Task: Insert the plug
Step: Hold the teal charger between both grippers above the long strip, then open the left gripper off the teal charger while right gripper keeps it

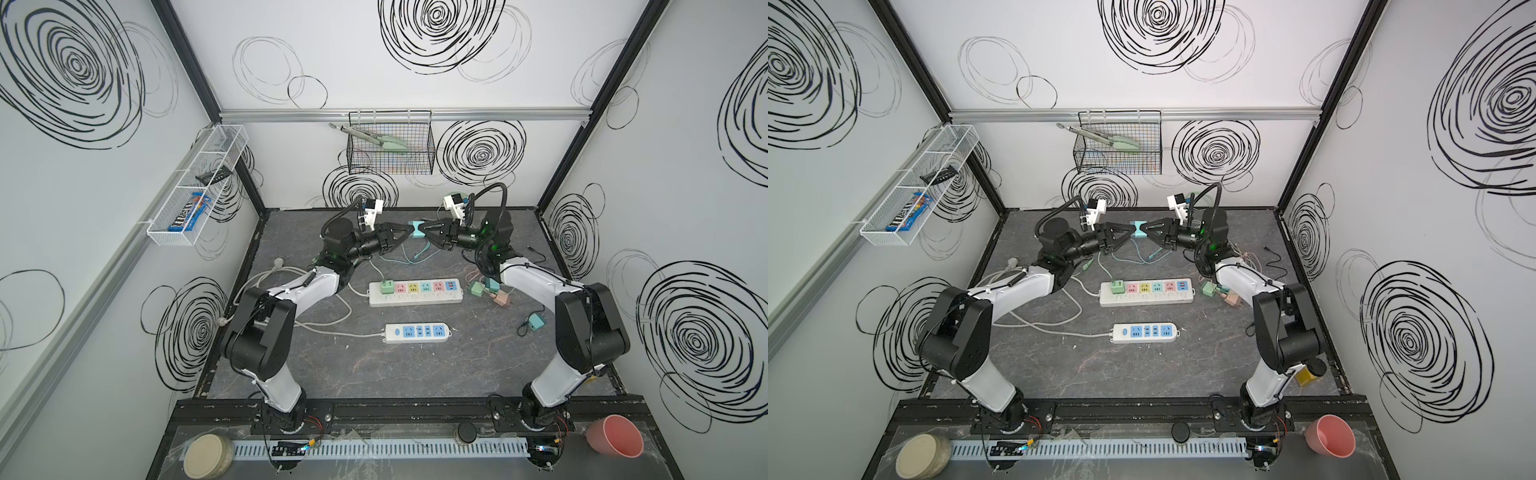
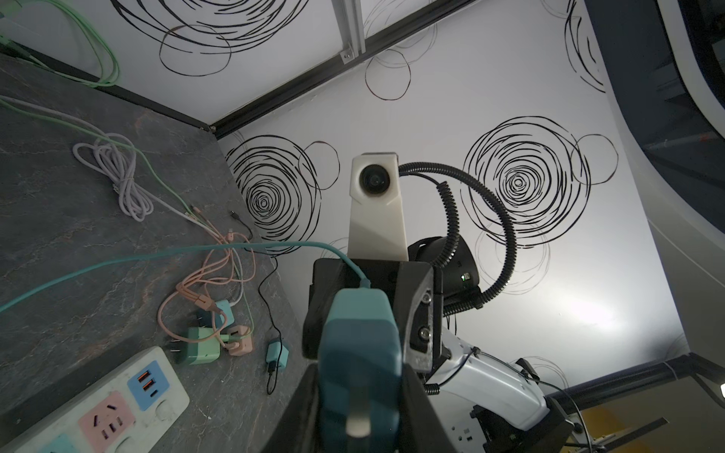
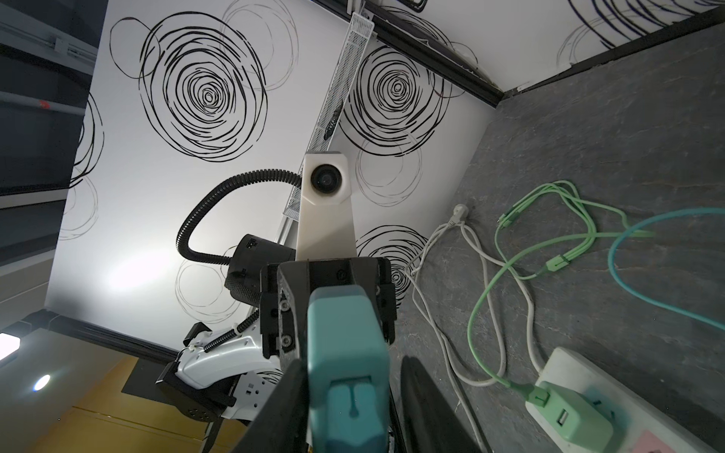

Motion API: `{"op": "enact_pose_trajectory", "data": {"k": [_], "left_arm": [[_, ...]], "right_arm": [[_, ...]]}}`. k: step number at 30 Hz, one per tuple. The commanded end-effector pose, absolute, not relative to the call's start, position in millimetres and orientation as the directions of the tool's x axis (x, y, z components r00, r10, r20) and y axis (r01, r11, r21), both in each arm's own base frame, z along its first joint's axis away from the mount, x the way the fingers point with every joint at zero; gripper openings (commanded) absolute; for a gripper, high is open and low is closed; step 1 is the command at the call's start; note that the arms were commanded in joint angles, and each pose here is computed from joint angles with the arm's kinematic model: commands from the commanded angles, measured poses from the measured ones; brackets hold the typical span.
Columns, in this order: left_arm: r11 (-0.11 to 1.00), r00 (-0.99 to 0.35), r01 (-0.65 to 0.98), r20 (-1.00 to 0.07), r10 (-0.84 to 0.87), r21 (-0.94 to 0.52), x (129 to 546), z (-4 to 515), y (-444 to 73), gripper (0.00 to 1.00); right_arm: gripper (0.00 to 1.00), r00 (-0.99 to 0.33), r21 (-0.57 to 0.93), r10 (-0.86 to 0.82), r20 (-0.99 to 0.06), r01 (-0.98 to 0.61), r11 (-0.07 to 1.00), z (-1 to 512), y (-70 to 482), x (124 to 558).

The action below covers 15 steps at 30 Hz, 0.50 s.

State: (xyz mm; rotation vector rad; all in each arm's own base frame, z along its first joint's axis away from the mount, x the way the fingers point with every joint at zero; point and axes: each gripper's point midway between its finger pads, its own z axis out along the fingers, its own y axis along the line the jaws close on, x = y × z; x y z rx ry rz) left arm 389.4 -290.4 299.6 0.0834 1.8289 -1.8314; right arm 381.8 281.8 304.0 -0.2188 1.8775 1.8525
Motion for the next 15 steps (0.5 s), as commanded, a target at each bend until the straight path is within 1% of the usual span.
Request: {"op": "enact_pose_trajectory", "data": {"k": [1,4,7,10,13,14,15], "left_arm": [[0.04,-0.819,0.489,-0.474,-0.322,-0.871,380,319,-290,0.0],[0.075,-0.822,0.478,-0.475,-0.314,-0.875,385,311,-292,0.0],[0.097,-0.825,0.477,-0.483,-0.292,-0.873,385,305,-298,0.0],[0.102,-0.83,0.472,-0.48,-0.285,-0.876,385,301,-301,0.0],[0.118,-0.83,0.463,-0.477,-0.29,-0.878,387,296,-298,0.01],[0.127,-0.826,0.464,-0.48,-0.294,-0.877,389,296,-294,0.08],[0.137,-0.822,0.465,-0.484,-0.3,-0.875,390,296,-290,0.19]], "right_arm": [[0.39,-0.847,0.871,0.214,-0.486,-0.489,0.043,316,285,378],[0.33,-0.829,0.848,0.2,-0.523,-0.531,0.017,329,285,370],[0.25,-0.814,0.826,0.18,-0.553,-0.563,-0.006,339,288,361],[0.08,-0.799,0.811,0.171,-0.576,-0.585,-0.002,342,289,358],[0.01,-0.776,0.791,0.17,-0.607,-0.612,0.031,340,287,360],[0.0,-0.766,0.781,0.167,-0.621,-0.623,0.045,338,286,360],[0.0,-0.756,0.772,0.166,-0.633,-0.633,0.062,334,285,362]]}}
